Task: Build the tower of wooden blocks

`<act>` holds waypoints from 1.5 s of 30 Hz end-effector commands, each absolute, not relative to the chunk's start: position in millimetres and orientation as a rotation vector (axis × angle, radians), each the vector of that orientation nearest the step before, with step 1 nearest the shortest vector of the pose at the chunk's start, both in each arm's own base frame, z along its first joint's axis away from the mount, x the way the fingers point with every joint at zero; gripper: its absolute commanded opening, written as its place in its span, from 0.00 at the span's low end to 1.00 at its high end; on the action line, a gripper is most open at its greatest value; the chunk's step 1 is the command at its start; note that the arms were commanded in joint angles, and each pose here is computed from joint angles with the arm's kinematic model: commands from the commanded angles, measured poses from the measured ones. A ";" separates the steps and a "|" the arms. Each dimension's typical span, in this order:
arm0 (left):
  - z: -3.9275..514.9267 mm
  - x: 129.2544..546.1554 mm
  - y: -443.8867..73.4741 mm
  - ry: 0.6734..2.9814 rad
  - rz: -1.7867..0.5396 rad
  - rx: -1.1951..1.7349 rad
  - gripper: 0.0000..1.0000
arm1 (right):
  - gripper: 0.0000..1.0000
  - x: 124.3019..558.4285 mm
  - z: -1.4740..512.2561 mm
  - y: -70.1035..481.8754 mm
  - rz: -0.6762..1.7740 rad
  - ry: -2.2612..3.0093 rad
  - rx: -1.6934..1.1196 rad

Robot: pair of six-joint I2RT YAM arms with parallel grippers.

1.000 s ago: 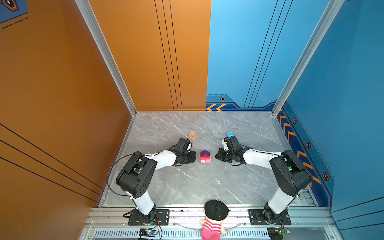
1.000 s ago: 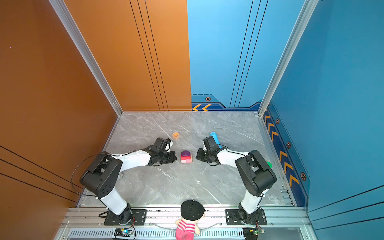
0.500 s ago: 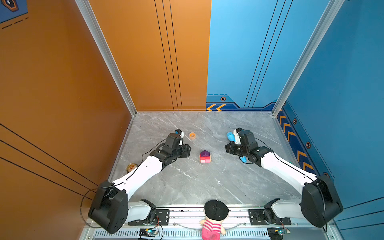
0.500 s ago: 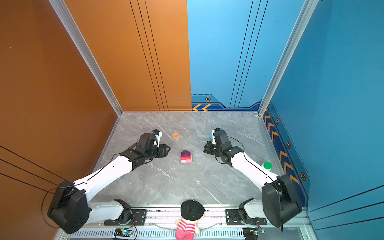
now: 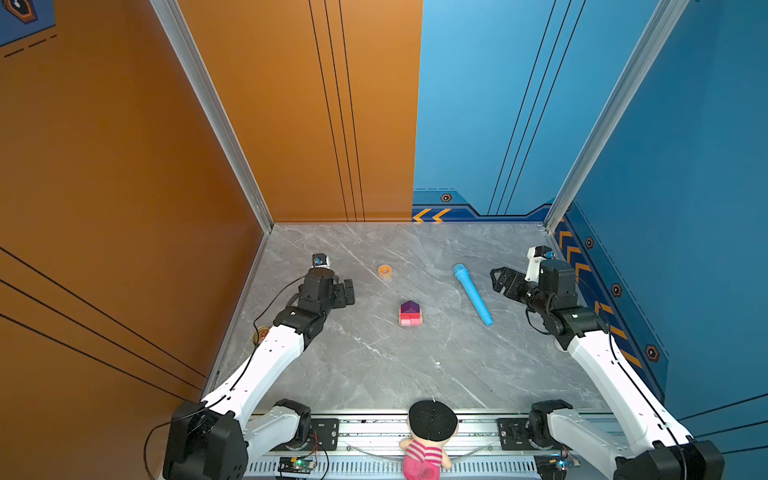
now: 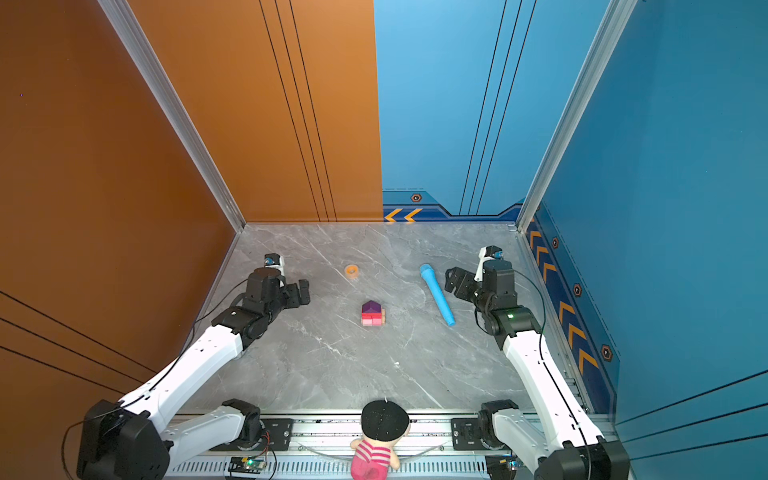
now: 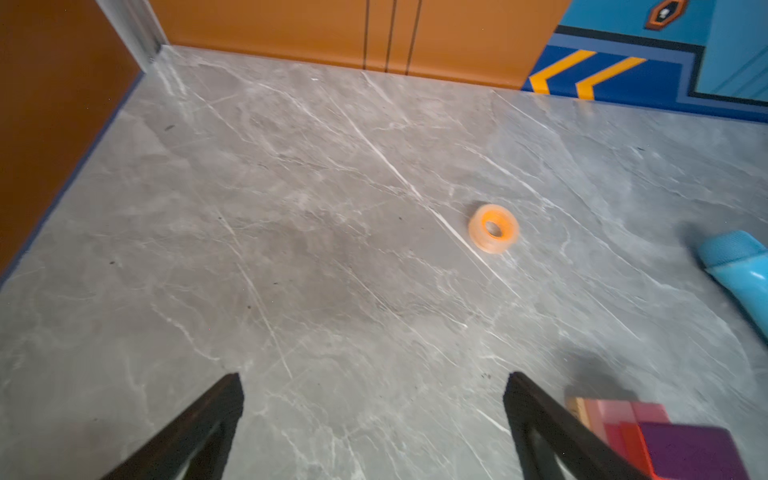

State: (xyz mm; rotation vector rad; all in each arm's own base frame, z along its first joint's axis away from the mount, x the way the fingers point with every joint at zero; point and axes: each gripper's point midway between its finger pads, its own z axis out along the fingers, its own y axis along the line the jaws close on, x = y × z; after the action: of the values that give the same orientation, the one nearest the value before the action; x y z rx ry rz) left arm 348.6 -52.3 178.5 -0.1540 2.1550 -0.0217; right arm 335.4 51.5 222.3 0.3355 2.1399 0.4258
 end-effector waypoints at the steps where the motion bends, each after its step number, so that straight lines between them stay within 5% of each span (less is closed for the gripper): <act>1: 183.2 357.1 -24.9 2.055 0.169 -0.117 0.98 | 1.00 338.7 204.2 24.9 0.249 2.162 0.312; 13: 141.3 365.7 1.9 1.931 0.287 0.029 0.98 | 1.00 365.5 165.3 -18.4 0.011 2.020 0.230; 25: 108.3 386.0 -9.4 1.895 0.068 0.063 0.98 | 1.00 374.5 120.5 -15.4 -0.038 1.889 0.131; 45: 87.5 397.1 3.1 1.934 0.025 -0.001 0.98 | 1.00 393.5 90.8 -16.2 -0.082 1.936 0.125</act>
State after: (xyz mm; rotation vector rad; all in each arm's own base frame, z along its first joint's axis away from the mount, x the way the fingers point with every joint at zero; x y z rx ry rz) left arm 391.9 4.3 81.8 0.0048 1.9507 0.0511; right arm 389.3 -11.6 83.7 0.1041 1.9528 -0.0584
